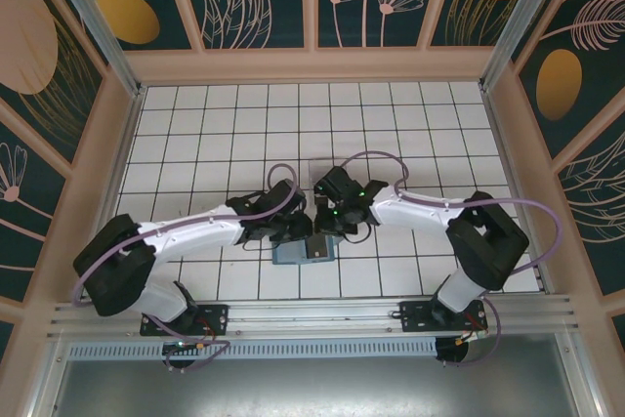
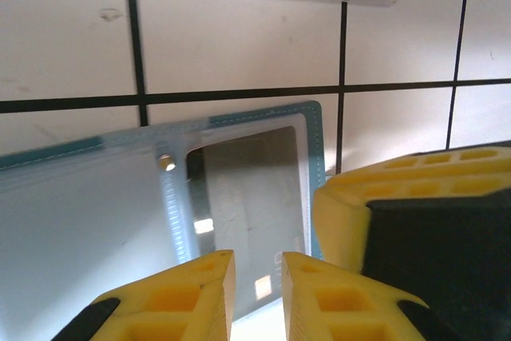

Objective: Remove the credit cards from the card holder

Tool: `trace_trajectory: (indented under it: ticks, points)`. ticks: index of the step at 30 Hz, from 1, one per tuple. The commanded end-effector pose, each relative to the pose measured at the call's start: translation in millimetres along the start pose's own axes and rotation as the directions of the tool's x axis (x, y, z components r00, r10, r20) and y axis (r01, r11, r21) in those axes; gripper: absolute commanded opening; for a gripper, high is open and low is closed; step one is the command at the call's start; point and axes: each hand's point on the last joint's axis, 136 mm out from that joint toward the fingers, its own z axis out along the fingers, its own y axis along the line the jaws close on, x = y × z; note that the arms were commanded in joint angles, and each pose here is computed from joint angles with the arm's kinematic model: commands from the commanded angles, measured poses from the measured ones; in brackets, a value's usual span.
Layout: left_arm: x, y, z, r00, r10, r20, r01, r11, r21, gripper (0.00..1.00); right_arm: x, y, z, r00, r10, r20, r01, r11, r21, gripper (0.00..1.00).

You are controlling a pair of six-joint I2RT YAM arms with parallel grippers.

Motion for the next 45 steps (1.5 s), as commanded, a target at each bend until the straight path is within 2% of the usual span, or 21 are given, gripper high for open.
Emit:
trace_trajectory:
  ticks: [1,8,19,27,38,45]
  points:
    - [0.4,-18.5,10.2,0.999,0.008,-0.042,-0.005,0.998,0.066,0.24,3.0,-17.2,-6.4,0.999,0.040,0.024,-0.041,0.999,0.034,0.16]
    - [6.3,-8.7,26.0,0.998,-0.006,-0.065,0.010,0.999,0.051,0.25,9.1,-23.6,-1.2,0.999,0.045,0.003,-0.045,0.999,0.022,0.21]
    - [8.9,18.8,18.9,1.000,-0.024,-0.010,0.024,0.999,0.039,0.27,13.2,-21.8,11.8,0.999,0.039,-0.038,-0.038,0.999,0.006,0.25]
    - [14.8,24.0,24.4,0.999,-0.027,-0.033,0.030,0.996,0.088,0.27,17.8,-23.0,22.0,0.997,0.047,-0.063,-0.047,0.999,-0.001,0.26]
    - [22.7,33.8,30.2,0.998,-0.041,-0.056,0.047,0.994,0.095,0.24,26.6,-32.0,35.2,0.993,0.067,-0.094,-0.067,0.998,0.011,0.21]
    - [23.8,37.2,29.1,0.997,-0.051,-0.053,0.056,0.993,0.102,0.23,29.0,-36.0,37.5,0.993,0.068,-0.099,-0.066,0.998,0.022,0.13]
